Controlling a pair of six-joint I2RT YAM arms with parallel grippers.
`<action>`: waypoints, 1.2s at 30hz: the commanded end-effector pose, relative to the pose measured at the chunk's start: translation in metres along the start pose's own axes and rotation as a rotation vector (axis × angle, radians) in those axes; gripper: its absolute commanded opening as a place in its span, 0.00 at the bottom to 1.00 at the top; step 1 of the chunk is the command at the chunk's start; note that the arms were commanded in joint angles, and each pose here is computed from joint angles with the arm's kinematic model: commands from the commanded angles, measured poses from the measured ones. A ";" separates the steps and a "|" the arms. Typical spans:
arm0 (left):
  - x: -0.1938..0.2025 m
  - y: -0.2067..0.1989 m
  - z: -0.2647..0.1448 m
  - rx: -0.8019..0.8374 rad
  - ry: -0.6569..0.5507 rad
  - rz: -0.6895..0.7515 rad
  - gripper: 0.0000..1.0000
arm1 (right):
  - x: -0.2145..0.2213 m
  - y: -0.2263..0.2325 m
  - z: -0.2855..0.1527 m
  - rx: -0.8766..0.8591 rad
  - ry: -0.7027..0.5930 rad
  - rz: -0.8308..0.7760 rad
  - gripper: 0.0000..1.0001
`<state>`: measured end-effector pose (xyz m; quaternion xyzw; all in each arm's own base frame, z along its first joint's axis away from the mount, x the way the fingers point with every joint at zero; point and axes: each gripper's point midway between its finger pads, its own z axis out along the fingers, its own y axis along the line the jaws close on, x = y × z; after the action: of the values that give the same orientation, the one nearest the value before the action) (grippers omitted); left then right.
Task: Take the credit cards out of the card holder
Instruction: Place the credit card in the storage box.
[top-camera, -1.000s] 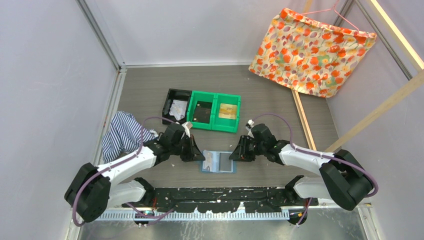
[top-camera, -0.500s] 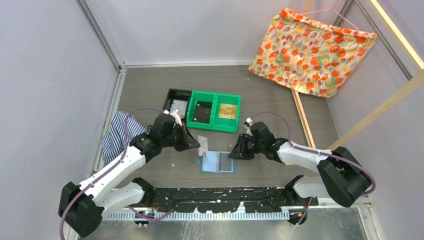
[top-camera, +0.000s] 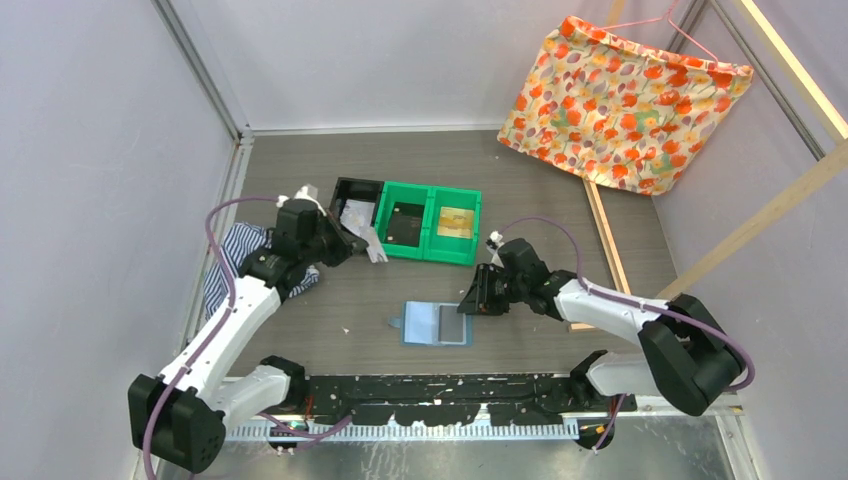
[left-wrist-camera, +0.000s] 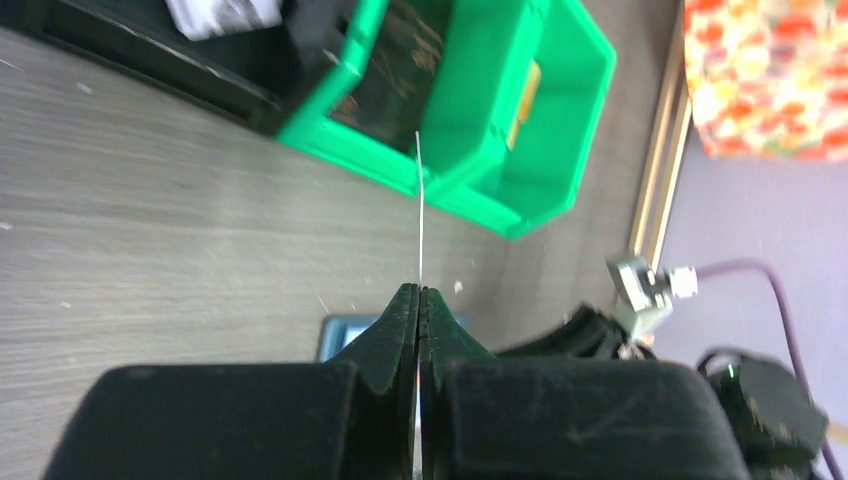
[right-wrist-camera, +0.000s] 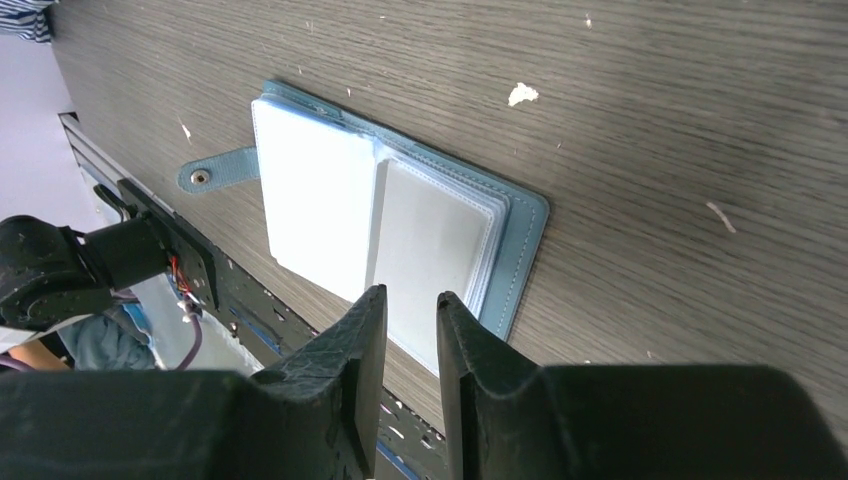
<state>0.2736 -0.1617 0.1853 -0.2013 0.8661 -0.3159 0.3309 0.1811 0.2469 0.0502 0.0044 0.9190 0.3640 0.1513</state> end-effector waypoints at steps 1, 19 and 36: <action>-0.052 0.008 0.003 -0.052 -0.240 -0.072 0.01 | -0.020 0.011 -0.015 -0.001 -0.068 -0.054 0.31; -0.132 0.032 0.049 -0.145 -0.646 -0.399 0.01 | -0.021 0.014 -0.028 0.015 -0.087 -0.034 0.30; -0.114 0.061 0.121 -0.181 -0.584 -0.518 0.01 | -0.013 0.006 -0.043 0.038 -0.121 0.017 0.31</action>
<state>0.4114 -0.1021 0.1076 -0.5085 0.7132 -0.2117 0.4335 0.1773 0.2242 0.0800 0.0219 0.9203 0.3431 0.1866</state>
